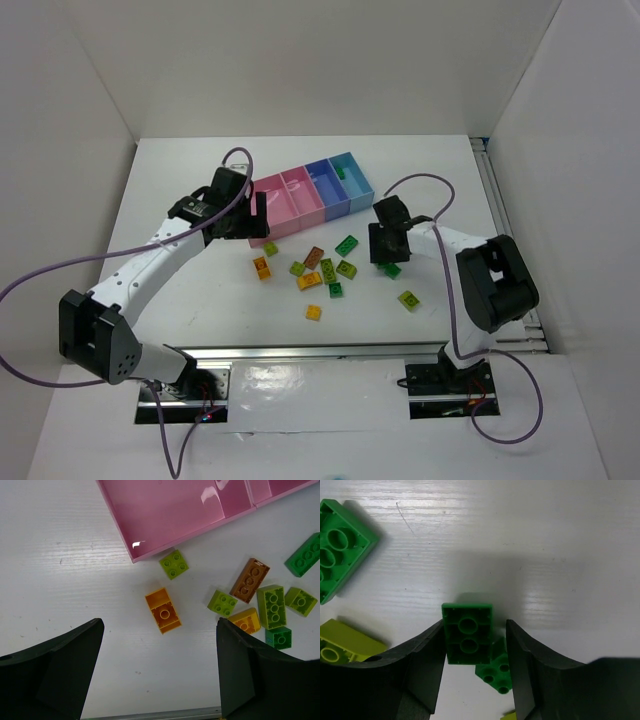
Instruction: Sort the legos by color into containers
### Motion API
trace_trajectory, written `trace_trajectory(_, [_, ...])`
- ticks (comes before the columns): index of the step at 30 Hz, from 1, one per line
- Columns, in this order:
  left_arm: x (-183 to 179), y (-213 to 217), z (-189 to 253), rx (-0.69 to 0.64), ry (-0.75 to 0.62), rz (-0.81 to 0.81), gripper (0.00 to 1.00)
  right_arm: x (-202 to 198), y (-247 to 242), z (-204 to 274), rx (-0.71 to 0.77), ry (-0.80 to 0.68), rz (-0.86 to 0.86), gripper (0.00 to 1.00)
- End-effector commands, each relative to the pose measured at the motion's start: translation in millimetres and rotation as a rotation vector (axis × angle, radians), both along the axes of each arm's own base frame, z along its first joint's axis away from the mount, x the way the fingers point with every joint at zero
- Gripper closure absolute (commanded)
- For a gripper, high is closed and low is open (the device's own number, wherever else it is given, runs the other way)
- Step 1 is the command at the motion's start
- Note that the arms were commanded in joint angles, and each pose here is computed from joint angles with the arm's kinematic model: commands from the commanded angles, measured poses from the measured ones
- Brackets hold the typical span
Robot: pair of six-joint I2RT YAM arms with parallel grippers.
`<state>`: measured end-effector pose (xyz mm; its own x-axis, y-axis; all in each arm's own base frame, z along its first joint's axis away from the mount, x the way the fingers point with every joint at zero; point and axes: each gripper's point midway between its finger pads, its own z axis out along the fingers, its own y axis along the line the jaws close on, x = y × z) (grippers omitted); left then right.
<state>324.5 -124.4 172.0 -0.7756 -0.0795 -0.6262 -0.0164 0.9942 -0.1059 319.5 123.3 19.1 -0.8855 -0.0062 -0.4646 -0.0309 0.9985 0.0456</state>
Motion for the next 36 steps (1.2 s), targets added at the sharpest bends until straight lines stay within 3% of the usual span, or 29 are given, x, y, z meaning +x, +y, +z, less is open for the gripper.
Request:
trace_trajectory(1, [7.1,-3.7,7.2,-0.015,-0.027,0.011,0.07,27.7,13.5,15.5,0.01,-0.087,0.025,0.44])
trace_trajectory(6, [8.7,-4.4,10.6,-0.019,-0.035,0.011,0.07,42.7,15.6,32.9,0.013,-0.147,0.013,0.68])
trace_trajectory(13, [9.4,-2.3,10.8,-0.005,-0.039,0.011,0.07,81.0,18.3,81.8,0.047,-0.307,-0.1,0.68])
trace_trajectory(20, [7.0,-4.0,10.7,-0.039,-0.028,0.05,0.07,165.6,46.6,131.2,0.073,-0.456,-0.118,0.68])
trace_trajectory(23, [7.8,-1.6,16.1,-0.026,-0.035,0.051,0.07,191.6,57.4,116.4,0.06,-0.443,-0.11,0.66])
trace_trajectory(24, [5.5,1.7,14.4,-0.011,-0.025,0.058,0.07,207.0,64.1,132.4,0.076,-0.475,-0.113,0.65])
trace_trajectory(27, [1.0,3.4,21.1,-0.022,-0.036,0.066,0.07,229.4,75.9,104.8,0.069,-0.431,-0.112,0.46])
trace_trajectory(30, [-3.5,5.0,17.6,-0.024,-0.029,0.073,0.06,245.4,83.6,125.3,0.097,-0.46,-0.128,0.31])
trace_trajectory(32, [-6.0,4.6,16.1,-0.019,-0.017,0.056,0.06,240.2,77.0,147.2,0.099,-0.504,-0.145,0.31])
trace_trajectory(35, [-7.3,1.8,15.7,-0.023,-0.011,0.028,0.06,213.9,58.6,142.8,0.063,-0.489,-0.176,0.33])
trace_trajectory(36, [-8.5,-1.0,15.7,-0.023,-0.011,0.019,0.07,202.0,51.8,165.3,0.077,-0.52,-0.192,0.33])
